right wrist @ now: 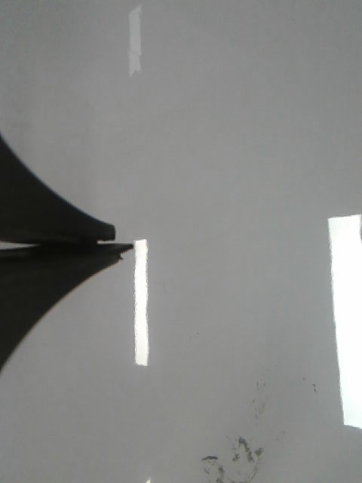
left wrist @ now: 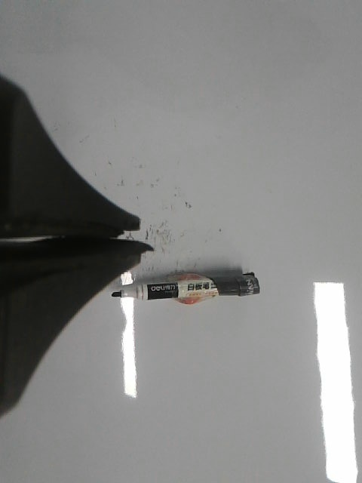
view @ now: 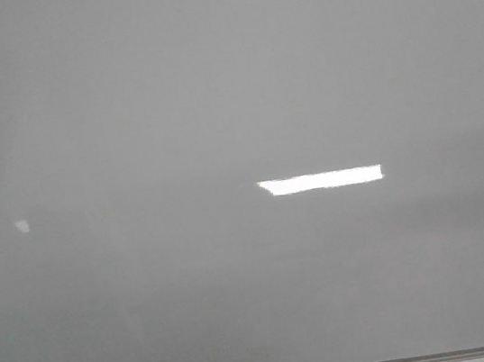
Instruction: Write number 8 on whiteboard
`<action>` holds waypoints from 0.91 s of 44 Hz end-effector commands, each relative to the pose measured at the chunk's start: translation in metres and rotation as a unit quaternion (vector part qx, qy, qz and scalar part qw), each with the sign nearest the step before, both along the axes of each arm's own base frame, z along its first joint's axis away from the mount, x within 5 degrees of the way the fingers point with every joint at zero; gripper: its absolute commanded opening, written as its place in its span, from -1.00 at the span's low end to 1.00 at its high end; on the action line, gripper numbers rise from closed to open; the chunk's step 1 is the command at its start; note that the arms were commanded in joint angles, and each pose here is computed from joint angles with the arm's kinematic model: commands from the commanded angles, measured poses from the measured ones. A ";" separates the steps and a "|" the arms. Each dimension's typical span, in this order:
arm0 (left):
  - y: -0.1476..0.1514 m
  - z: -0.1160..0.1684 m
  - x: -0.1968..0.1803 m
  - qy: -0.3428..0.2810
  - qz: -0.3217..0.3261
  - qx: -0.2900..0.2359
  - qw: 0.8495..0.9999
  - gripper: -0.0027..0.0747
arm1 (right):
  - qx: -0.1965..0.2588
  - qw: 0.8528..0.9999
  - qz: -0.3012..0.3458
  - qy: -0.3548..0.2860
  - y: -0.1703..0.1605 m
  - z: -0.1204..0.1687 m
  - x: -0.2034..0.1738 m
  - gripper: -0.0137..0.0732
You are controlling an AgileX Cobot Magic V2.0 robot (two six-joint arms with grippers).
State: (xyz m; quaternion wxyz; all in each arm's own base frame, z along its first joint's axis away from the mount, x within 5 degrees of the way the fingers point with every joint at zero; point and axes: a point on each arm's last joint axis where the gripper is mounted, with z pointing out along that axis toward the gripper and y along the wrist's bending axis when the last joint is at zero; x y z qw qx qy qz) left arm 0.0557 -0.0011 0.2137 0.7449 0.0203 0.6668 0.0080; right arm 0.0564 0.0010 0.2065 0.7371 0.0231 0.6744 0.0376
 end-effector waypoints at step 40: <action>-0.003 0.175 -0.006 0.033 -0.020 -0.025 0.999 -0.98 | -0.012 0.989 -0.010 0.146 -0.002 0.148 0.017 -0.84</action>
